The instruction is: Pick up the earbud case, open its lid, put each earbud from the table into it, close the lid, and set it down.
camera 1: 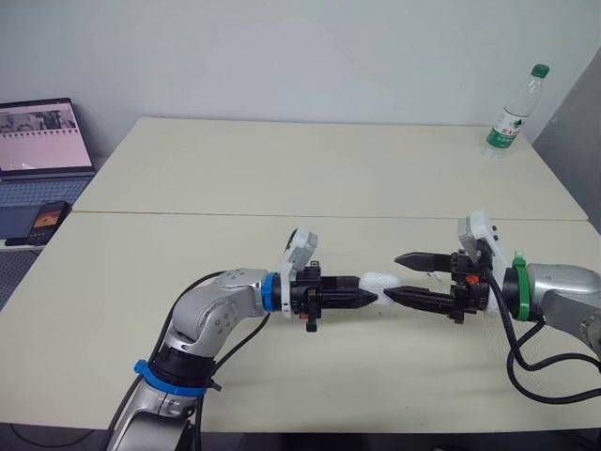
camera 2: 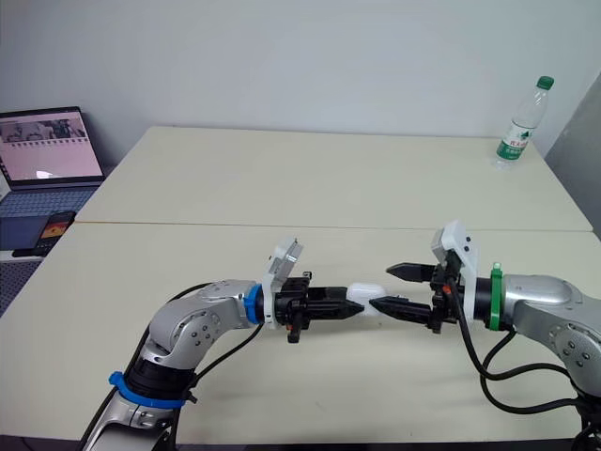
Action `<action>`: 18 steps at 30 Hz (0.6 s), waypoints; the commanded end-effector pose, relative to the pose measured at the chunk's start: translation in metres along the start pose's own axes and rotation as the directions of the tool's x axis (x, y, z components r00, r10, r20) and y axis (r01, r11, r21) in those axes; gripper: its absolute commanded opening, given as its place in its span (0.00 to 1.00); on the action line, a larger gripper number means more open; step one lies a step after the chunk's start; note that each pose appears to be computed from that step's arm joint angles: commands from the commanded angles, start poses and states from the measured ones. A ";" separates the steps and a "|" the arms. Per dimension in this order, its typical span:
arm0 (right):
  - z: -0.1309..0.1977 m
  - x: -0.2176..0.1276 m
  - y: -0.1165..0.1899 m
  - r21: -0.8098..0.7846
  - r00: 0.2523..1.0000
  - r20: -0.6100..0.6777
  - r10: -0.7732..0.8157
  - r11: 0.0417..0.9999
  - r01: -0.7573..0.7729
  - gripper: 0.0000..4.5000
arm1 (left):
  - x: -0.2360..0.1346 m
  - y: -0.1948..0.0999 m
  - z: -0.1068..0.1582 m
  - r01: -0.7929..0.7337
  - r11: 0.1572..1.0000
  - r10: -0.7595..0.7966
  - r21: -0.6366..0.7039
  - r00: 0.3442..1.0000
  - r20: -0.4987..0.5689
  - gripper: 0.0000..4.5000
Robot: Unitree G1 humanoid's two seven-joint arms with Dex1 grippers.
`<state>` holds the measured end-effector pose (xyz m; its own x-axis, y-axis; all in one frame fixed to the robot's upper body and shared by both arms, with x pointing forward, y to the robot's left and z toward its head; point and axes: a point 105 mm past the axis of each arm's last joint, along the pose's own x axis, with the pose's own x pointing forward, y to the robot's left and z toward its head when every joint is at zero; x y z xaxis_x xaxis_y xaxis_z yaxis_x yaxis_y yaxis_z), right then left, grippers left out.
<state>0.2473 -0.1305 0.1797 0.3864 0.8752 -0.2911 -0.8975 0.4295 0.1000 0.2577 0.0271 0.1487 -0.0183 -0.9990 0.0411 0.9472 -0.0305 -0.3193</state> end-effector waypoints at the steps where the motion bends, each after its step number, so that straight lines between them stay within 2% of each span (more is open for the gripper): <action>1: 0.005 -0.003 -0.007 -0.029 0.999 0.017 -0.047 0.998 0.047 0.86 | 0.005 -0.007 0.005 0.040 0.999 -0.040 0.034 0.999 0.009 0.17; 7: 0.019 -0.008 -0.033 -0.004 0.977 0.113 -0.183 0.983 0.185 0.86 | 0.003 -0.006 0.000 0.023 0.999 -0.023 0.049 1.000 -0.008 0.17; 12: 0.033 -0.012 -0.039 0.017 0.962 0.169 -0.213 0.977 0.213 0.86 | -0.002 0.000 -0.003 -0.023 0.998 0.024 0.060 1.000 -0.013 0.17; 15: 0.026 -0.015 -0.047 0.015 0.956 0.106 -0.275 0.961 0.275 0.86 | -0.008 0.003 -0.006 -0.065 0.996 0.066 0.067 0.998 -0.016 0.17; 18: 0.003 -0.016 -0.056 0.015 0.940 -0.041 -0.339 0.940 0.340 0.86 | -0.015 0.005 -0.012 -0.111 0.991 0.114 0.077 0.993 -0.024 0.17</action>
<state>0.2908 -0.1621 0.1852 0.6408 0.7089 -0.2947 -0.7309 0.6808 0.0483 0.2594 0.0389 0.1255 0.0652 -0.9973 -0.0346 0.9477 0.0728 -0.3107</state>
